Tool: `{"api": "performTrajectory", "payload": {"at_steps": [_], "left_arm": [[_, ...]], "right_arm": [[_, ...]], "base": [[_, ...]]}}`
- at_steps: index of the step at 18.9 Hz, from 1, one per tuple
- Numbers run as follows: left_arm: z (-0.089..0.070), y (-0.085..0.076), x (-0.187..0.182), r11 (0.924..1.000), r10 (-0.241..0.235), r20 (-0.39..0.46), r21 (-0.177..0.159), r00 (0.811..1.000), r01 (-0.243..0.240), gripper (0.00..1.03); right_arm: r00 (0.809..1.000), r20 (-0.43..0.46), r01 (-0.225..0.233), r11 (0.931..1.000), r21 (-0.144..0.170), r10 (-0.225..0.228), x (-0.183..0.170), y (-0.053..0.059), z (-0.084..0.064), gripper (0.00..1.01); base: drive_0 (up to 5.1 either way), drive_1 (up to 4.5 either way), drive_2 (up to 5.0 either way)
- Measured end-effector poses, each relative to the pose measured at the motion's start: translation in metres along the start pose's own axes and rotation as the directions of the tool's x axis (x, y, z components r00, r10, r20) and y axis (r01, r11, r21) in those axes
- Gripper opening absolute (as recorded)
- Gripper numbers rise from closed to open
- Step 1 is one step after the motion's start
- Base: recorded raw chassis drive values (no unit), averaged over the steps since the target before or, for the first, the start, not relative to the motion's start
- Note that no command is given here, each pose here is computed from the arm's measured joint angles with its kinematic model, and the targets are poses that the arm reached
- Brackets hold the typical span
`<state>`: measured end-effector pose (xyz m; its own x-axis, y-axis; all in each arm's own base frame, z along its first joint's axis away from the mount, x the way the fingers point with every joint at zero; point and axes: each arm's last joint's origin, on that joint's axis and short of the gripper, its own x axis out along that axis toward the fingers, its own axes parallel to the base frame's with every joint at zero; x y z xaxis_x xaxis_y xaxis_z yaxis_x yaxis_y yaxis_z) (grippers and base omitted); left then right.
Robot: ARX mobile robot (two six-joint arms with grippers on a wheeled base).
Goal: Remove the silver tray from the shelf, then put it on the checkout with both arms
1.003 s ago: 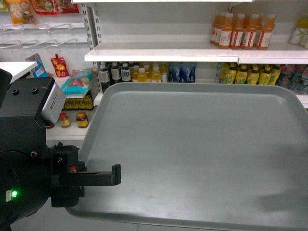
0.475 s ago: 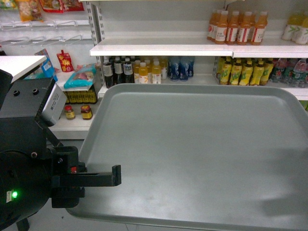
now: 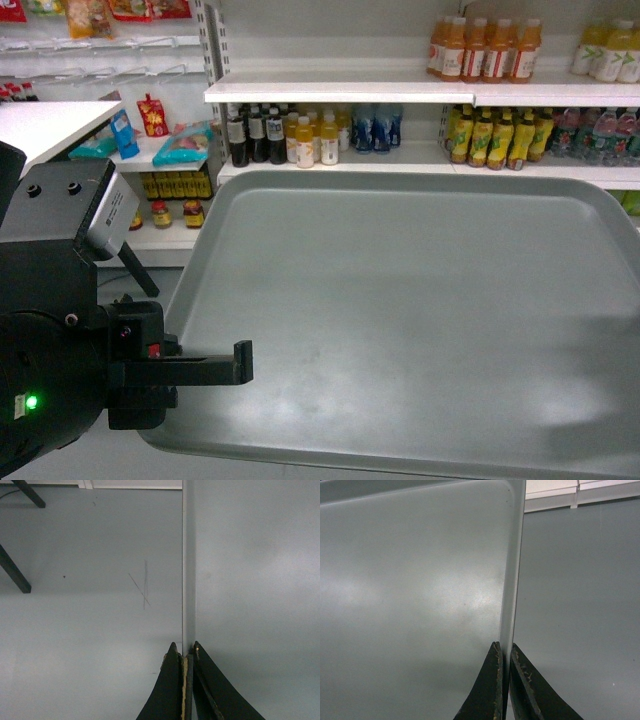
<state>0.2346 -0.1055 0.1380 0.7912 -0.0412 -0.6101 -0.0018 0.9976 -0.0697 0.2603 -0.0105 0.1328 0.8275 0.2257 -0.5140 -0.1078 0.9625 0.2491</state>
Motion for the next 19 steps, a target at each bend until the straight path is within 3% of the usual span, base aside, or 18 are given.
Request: {"api": "performTrajectory", "payload": {"at_steps": [6,19], "left_arm": [[-0.0002,0.0004,-0.001,1.0,0.001,-0.002,0.001,1.0,-0.001,0.03],[-0.0003,0.0003,-0.0007,1.0,0.001,-0.001,0.0,1.0,-0.001,0.03]], "right_arm": [[1.0,-0.004,0.0,1.0,0.001,0.0,-0.0003,0.0001,-0.0003,0.03],[1.0,-0.005,0.001,1.0,0.002,-0.001,-0.0001,-0.0001,-0.0005,0.03]], "base": [[0.0,-0.73,0.7],[-4.9,2.45,2.5]]}}
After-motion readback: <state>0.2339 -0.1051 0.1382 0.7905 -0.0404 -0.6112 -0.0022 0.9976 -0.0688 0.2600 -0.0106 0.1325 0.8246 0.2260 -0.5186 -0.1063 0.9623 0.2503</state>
